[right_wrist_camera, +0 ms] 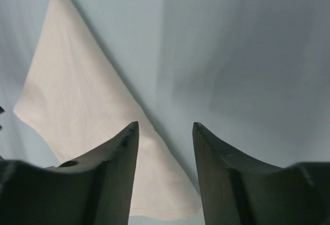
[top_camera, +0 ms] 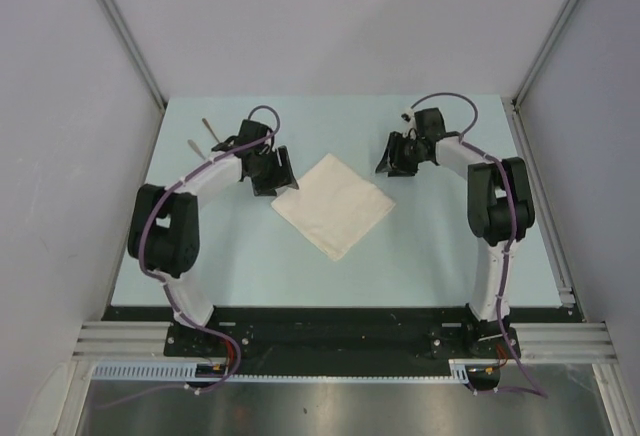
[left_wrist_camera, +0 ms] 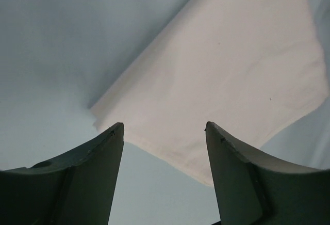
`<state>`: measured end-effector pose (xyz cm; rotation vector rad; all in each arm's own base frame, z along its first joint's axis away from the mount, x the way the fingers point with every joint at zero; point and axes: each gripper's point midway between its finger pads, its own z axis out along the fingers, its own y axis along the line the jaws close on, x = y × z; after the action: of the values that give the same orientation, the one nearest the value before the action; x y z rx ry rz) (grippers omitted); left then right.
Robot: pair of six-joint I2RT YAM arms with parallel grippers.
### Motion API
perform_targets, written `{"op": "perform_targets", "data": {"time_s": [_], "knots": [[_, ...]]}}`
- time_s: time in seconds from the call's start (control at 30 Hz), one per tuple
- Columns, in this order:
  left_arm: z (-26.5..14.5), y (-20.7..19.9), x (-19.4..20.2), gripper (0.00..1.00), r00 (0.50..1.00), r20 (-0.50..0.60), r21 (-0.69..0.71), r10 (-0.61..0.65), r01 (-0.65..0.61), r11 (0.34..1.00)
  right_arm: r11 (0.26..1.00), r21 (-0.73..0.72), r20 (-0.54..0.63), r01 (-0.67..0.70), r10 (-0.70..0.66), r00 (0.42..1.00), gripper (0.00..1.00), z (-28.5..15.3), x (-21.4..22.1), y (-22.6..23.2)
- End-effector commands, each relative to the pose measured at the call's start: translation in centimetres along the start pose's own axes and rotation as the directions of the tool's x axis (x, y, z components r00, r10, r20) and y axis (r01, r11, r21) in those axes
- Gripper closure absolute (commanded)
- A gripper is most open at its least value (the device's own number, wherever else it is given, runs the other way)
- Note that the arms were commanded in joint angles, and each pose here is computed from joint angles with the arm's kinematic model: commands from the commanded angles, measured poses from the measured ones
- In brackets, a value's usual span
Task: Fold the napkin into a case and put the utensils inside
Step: Rotate the square-folded napkin at the center of the board.
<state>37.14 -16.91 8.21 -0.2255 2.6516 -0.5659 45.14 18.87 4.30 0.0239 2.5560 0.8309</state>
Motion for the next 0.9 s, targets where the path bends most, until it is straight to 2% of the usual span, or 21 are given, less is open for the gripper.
{"op": "perform_targets", "data": {"time_s": [0.0, 0.07, 0.2, 0.23, 0.3, 0.33, 0.43, 0.47, 0.57, 0.63, 0.7, 0.73, 0.77, 0.83, 0.87], "knots": [[1.3, 1.9, -1.3, 0.3, 0.999, -0.029, -0.098, 0.023, -0.026, 0.995, 0.984, 0.175, 0.029, -0.02, 0.015, 0.999, 0.45, -5.3, -2.2, -1.0], [2.3, 2.8, -1.4, 0.3, 0.998, -0.057, -0.134, 0.028, -0.036, 0.99, 0.984, 0.178, 0.01, -0.025, 0.023, 1.0, 0.4, -6.3, 0.1, -1.0], [3.4, 4.4, -1.7, 0.29, 0.996, -0.079, -0.175, 0.043, -0.057, 0.983, 0.993, 0.102, 0.013, -0.052, 0.051, 0.999, 0.38, -8.4, 5.0, 0.4], [3.8, 5.0, -1.5, 0.3, 0.995, -0.094, -0.19, 0.034, -0.051, 0.98, 0.994, 0.09, -0.005, -0.063, 0.063, 0.998, 0.38, -9.2, 7.7, 0.3], [4.2, 5.3, -0.6, 0.32, 0.993, -0.117, -0.169, 0.027, -0.046, 0.984, 0.997, 0.049, 0.017, -0.052, 0.052, 0.999, 0.38, -10.1, 9.2, 1.8], [4.5, 5.3, -0.5, 0.33, 0.993, -0.113, -0.167, 0.023, -0.042, 0.985, 0.996, 0.06, -0.009, -0.063, 0.064, 0.998, 0.38, -9.9, 11.3, 1.2], [5.1, 6.0, 0.8, 0.43, 0.99, -0.143, -0.171, 0.007, -0.032, 0.985, 0.997, 0.037, -0.028, -0.061, 0.062, 0.998, 0.38, -10.5, 14.4, 2.0], [5.3, 6.0, 1.4, 0.53, 0.988, -0.155, -0.159, 0.003, -0.028, 0.987, 0.998, 0.025, -0.036, -0.057, 0.058, 0.998, 0.38, -10.6, 15.2, 2.6], [5.6, 6.0, 2.8, 0.71, 0.985, -0.169, -0.136, -0.033, 0.01, 0.991, 0.997, -0.015, -0.026, -0.079, 0.079, 0.997, 0.38, -10.7, 16.7, 3.7], [5.4, 5.6, 3.6, 0.76, 0.983, -0.168, -0.11, -0.071, 0.053, 0.993, 0.994, -0.019, 0.001, -0.11, 0.11, 0.994, 0.39, -10.6, 17.4, 4.3], [4.9, 4.4, 5.4, 0.79, 0.978, -0.174, -0.047, -0.114, 0.108, 0.993, 0.985, 0.032, 0.01, -0.17, 0.17, 0.985, 0.37, -10.2, 18.9, 2.9], [4.7, 4.2, 6.2, 0.81, 0.975, -0.179, -0.037, -0.129, 0.125, 0.992, 0.973, 0.026, 0.035, -0.231, 0.23, 0.973, 0.37, -10.3, 18.9, 3.0], [3.9, 4.1, 8.3, 0.82, 0.972, -0.194, -0.033, -0.133, 0.129, 0.991, 0.965, 0.034, 0.04, -0.262, 0.26, 0.965, 0.37, -10.2, 19.3, 2.5], [3.6, 2.9, 10.1, 0.84, 0.968, -0.183, 0.001, -0.169, 0.172, 0.985, 0.944, 0.037, 0.053, -0.327, 0.325, 0.944, 0.39, -10.0, 20.5, 1.8], [2.6, 2.4, 13.3, 0.84, 0.964, -0.214, 0.016, -0.158, 0.166, 0.986, 0.937, 0.045, 0.056, -0.346, 0.343, 0.938, 0.39, -10.0, 21.1, 1.4]]}}
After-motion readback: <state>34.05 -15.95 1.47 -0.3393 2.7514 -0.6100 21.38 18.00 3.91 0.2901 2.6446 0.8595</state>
